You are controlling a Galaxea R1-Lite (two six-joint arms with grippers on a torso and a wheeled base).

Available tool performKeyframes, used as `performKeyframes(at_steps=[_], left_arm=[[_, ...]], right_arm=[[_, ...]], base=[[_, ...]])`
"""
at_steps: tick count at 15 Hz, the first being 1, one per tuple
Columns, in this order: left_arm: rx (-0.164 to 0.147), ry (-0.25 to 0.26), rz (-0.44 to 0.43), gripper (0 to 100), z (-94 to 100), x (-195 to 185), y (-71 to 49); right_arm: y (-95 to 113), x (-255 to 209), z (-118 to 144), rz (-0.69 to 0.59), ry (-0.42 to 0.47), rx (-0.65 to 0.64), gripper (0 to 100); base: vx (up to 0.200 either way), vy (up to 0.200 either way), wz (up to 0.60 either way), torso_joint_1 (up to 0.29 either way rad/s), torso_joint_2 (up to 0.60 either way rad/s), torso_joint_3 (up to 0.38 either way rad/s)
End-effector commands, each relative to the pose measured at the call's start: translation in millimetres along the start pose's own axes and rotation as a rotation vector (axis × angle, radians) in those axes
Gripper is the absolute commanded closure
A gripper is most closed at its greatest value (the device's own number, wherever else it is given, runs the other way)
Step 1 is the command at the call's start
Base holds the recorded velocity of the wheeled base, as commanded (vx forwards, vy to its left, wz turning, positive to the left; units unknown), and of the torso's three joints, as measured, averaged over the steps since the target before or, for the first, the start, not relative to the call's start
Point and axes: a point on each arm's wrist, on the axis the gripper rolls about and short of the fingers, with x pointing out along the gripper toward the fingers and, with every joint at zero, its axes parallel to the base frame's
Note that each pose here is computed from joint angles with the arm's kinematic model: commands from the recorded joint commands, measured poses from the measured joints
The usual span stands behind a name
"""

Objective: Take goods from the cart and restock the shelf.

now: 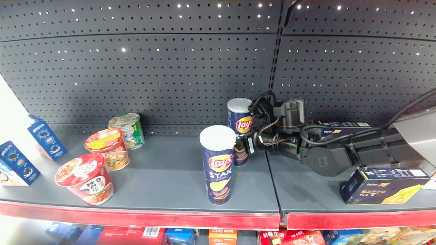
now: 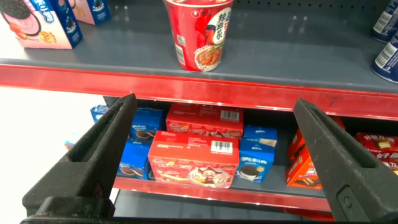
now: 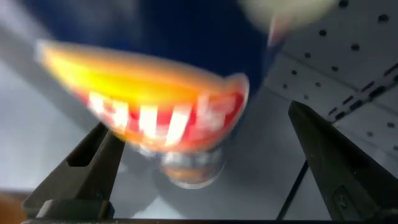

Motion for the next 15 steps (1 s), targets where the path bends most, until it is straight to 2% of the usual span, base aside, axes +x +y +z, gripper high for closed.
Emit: performKeyframes(at_steps=[1,9,13,15], left_arm=[[0.0,0.001,0.001,0,0.0,0,0.0],[0.0,0.001,0.001,0,0.0,0,0.0],[0.0,0.001,0.001,0,0.0,0,0.0],[0.0,0.001,0.001,0,0.0,0,0.0]], right_arm=[[1,10,-3,0.0,0.009,0.001,0],[1,19,-3,-0.045,0.036,0.019,0],[26,9,7,-0.039,0.016,0.067,0],[31,5,4,-0.049,0.028,0.062,0]], base=[[0.0,0.0,0.0,0.0,0.0,0.0],[0.0,0.0,0.0,0.0,0.0,0.0],[0.0,0.0,0.0,0.0,0.0,0.0],[0.0,0.0,0.0,0.0,0.0,0.0]])
